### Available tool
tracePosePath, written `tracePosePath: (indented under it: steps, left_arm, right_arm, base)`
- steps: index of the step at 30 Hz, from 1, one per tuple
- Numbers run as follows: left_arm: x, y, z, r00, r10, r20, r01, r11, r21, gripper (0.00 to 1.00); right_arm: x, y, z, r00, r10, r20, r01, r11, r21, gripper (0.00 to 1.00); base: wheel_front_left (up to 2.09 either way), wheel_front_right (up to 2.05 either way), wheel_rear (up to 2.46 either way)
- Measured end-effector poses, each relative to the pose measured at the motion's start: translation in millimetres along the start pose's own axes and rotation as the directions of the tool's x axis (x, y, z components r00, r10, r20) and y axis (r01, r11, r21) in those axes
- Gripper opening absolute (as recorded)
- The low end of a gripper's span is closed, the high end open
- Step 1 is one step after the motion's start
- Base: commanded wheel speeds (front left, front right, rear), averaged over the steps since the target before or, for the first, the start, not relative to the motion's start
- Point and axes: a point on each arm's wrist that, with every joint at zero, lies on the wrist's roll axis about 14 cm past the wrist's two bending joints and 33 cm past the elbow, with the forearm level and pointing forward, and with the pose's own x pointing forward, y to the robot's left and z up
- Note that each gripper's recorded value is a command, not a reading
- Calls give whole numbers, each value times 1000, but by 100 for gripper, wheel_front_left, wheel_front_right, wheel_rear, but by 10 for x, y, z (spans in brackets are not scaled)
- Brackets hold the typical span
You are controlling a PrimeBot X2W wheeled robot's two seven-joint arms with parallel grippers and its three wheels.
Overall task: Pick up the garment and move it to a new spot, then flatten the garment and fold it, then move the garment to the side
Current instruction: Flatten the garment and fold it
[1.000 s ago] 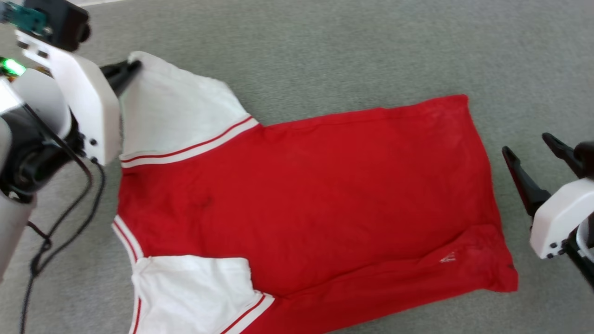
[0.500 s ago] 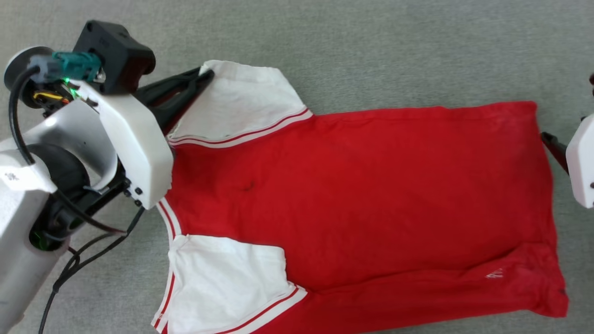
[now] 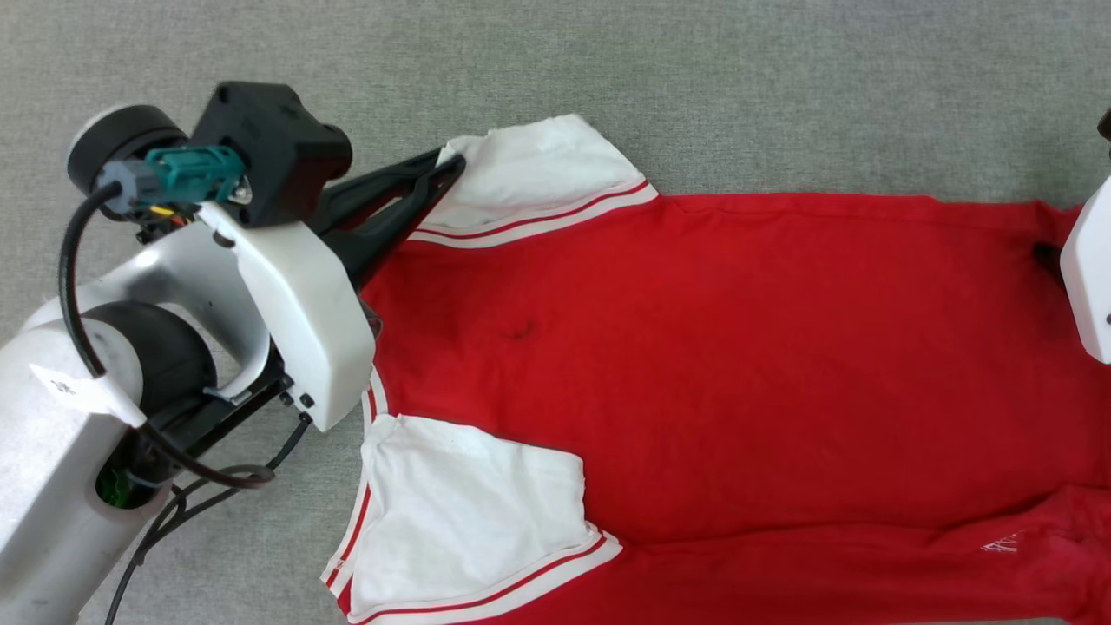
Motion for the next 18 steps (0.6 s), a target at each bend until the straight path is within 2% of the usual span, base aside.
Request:
tracePosePath:
  steps: [1, 2, 3, 4, 5, 11, 18]
  left_arm:
    - [-5, 0, -22, 1000, 1, -6, -1, 1000, -3, 0]
    - [-12, 6, -28, 1000, 3, -6, -3, 1000, -3, 0]
    - [-18, 15, -30, 1000, 7, -5, -7, 1000, -2, 0]
    - [-25, 26, -34, 1000, 11, -5, -11, 1000, -4, 0]
    - [-30, 33, -36, 1000, 15, -2, -15, 1000, -6, 0]
    - [-88, 47, -64, 999, 35, 7, -35, 999, -27, 0]
    - [-276, 55, 27, 994, 86, 63, -82, 995, -58, 0]
  right_arm:
    - [18, 9, -16, 1000, 3, -10, -3, 1000, -1, 100]
    - [32, 15, -29, 1000, 6, -18, -7, 1000, -3, 93]
    - [41, 20, -39, 1000, 7, -24, -8, 1000, -9, 34]
    - [48, 32, -42, 1000, 10, -25, -10, 1000, -13, 9]
    - [55, 45, -34, 1000, 12, -17, -12, 1000, -18, 0]
    - [7, 32, 49, 997, 12, 78, -12, 1000, -1, 0]
    - [-290, -26, 151, 979, 0, 205, -10, 999, 48, 0]
  base:
    - [0, 0, 0]
    - [0, 0, 0]
    - [0, 0, 0]
    - [0, 0, 0]
    - [0, 0, 0]
    - [0, 0, 0]
    - [0, 0, 0]
